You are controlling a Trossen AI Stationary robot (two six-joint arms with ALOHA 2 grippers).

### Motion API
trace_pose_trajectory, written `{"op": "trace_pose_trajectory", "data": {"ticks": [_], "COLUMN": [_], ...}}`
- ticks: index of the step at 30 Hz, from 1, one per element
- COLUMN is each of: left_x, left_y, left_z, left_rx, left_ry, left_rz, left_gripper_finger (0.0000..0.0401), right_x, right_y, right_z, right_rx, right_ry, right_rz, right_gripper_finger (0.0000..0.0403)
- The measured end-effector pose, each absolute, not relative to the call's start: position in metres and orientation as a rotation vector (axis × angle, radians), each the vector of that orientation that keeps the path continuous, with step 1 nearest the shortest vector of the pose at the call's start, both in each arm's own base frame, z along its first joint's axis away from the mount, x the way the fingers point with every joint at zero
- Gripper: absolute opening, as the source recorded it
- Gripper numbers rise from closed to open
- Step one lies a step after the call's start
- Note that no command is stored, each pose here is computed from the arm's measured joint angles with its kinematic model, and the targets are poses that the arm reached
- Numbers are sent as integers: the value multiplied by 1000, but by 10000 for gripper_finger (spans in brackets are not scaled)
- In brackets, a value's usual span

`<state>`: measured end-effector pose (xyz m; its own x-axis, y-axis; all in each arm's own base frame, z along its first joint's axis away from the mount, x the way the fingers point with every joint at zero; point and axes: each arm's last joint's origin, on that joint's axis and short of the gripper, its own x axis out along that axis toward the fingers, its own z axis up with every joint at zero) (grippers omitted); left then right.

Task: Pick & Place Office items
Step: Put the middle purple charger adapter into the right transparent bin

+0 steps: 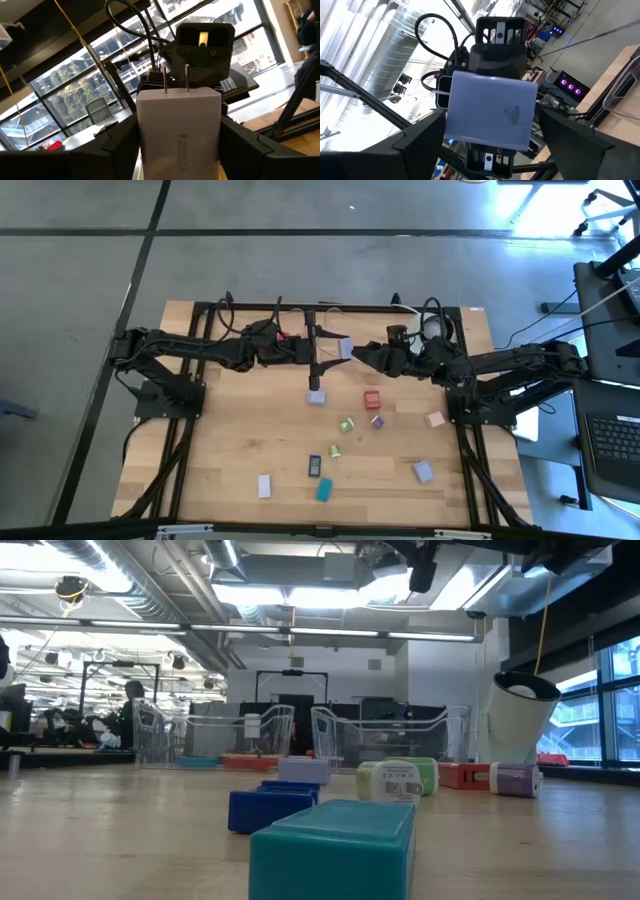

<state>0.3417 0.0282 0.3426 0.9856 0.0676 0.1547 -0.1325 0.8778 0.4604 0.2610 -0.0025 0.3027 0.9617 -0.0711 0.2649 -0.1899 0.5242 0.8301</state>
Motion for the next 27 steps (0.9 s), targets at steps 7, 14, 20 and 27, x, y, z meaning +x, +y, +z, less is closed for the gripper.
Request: {"op": "trace_pose_trajectory", "data": {"ticks": [7,14,20,27], "left_x": [342,341,341,341], "left_y": [29,38,40,40], "left_z": [342,342,342,342], "left_rx": [492,509,510,510], "left_ry": [-132,-127,-127,-123], "left_rz": [104,125,125,127], "left_gripper_finger": [221,221,221,221], "right_x": [261,261,261,261], "right_y": [-5,-5,-5,-9], "right_z": [303,302,302,302], "right_rx": [1017,1013,1014,1010], "right_ry": [-283,-280,-280,-275], "right_rz": [70,65,65,72], "right_gripper_finger": [315,282,260,263]}}
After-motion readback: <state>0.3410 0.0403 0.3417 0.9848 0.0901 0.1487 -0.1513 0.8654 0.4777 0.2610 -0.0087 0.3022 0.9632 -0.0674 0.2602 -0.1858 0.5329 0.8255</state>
